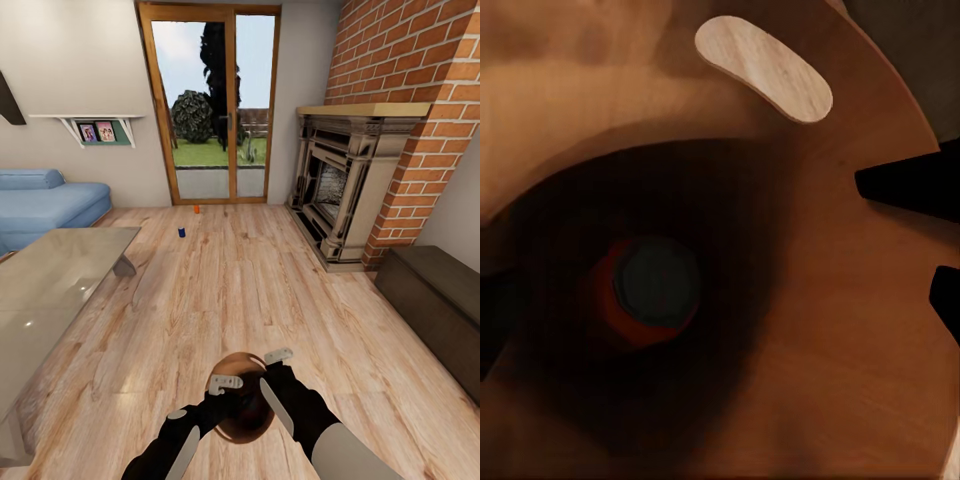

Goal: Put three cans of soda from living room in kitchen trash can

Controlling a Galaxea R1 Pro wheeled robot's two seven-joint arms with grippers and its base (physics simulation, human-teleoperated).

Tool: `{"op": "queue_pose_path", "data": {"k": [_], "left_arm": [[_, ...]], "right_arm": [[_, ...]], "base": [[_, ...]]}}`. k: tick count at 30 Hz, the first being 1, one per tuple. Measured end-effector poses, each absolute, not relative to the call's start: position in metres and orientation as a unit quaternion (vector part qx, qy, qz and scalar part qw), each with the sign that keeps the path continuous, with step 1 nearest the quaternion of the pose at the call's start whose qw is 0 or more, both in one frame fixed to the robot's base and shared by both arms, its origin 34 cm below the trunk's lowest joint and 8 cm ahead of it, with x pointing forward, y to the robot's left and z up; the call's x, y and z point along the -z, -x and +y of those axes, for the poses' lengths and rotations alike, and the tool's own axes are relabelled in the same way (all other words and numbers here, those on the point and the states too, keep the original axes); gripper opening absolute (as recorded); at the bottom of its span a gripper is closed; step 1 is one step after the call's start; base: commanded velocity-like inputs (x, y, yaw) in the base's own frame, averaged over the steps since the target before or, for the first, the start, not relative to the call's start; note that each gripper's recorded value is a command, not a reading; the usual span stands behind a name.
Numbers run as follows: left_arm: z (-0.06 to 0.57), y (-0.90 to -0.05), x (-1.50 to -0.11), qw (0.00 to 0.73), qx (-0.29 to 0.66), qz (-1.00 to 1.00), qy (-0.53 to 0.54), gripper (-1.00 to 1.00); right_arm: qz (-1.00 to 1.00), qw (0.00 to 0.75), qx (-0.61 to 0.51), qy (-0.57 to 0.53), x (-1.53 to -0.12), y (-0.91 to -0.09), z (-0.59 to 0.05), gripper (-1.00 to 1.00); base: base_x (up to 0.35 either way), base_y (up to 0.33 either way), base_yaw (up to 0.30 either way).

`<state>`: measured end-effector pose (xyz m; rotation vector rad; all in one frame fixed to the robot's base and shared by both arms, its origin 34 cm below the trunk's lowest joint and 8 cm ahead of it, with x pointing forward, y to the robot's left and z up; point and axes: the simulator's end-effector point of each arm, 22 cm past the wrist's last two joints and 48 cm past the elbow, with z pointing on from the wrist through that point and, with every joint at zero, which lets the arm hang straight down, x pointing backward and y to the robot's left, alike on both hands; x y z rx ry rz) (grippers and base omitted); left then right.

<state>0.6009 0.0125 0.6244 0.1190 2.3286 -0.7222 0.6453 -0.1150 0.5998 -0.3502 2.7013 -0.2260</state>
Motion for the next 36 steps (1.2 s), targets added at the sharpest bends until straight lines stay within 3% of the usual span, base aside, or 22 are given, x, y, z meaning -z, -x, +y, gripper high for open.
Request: {"op": "queue_pose_path", "data": {"k": [17, 36], "left_arm": [[0.014, -0.602, -0.626, 0.345, 0.277, 0.895, -0.046, 1.0], [0.015, -0.604, -0.629, 0.349, 0.277, 0.894, -0.047, 1.0]], "right_arm": [[0.969, 0.198, 0.087, 0.119, -0.596, -0.643, -0.121, -1.0], [0.955, 0.207, 0.193, 0.091, -0.606, -0.655, -0.19, -1.0]], "base": [[0.0, 0.0, 0.0], [0.0, 0.0, 0.0]]}}
